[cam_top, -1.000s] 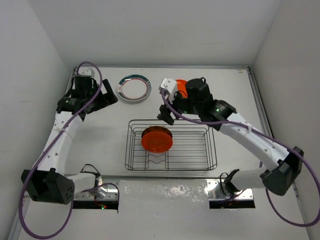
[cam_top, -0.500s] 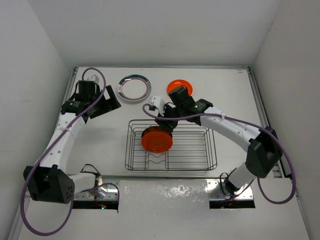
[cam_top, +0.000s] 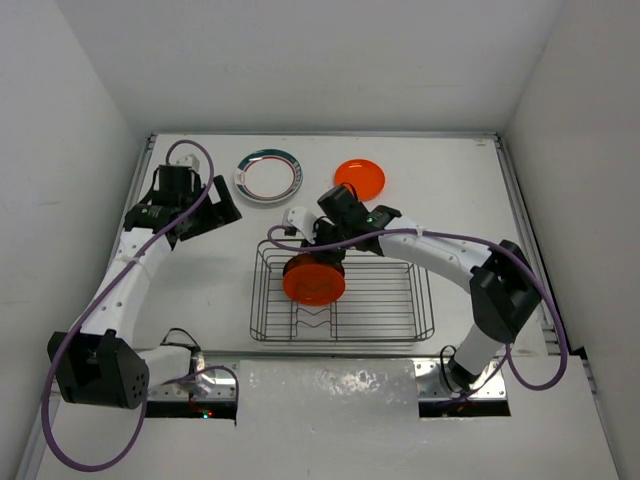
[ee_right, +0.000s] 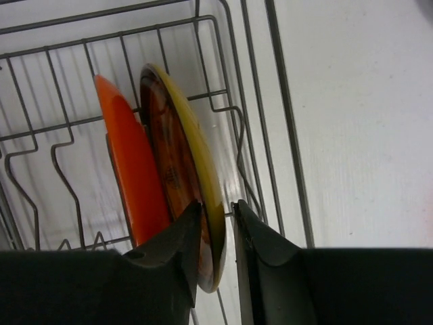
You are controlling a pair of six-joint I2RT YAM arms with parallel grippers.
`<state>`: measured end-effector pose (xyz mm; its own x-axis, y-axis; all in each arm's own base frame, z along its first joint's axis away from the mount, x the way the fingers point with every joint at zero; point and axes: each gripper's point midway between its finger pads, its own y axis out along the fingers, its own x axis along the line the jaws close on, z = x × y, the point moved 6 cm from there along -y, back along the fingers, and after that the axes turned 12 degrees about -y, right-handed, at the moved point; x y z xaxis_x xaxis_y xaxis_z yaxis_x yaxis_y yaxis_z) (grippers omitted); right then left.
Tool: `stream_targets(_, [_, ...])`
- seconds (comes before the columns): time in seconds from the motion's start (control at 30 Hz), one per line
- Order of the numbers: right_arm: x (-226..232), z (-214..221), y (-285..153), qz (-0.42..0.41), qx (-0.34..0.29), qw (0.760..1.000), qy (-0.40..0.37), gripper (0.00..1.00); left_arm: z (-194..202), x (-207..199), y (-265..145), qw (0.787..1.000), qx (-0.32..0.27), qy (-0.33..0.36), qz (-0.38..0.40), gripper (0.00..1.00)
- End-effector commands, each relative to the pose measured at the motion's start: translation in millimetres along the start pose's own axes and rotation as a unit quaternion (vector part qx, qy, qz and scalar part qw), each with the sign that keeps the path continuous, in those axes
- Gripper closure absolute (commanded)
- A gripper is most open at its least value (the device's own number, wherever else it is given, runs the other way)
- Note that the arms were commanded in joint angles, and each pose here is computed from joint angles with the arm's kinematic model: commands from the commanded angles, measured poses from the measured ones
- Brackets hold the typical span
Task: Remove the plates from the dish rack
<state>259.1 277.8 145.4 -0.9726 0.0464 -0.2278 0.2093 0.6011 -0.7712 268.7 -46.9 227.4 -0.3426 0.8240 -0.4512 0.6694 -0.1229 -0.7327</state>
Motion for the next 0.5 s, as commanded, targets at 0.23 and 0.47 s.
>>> stream_targets(0.23, [-38, -39, -50, 0.128, -0.035, 0.991, -0.026, 0.87, -7, -4, -2, 0.999, -0.028, 0.008, 0.014, 0.00])
stream_targets(0.47, [-60, -73, -104, 0.196, -0.058, 0.978, -0.027, 1.00, -8, -5, -2, 0.999, -0.028, 0.007, 0.015, 0.00])
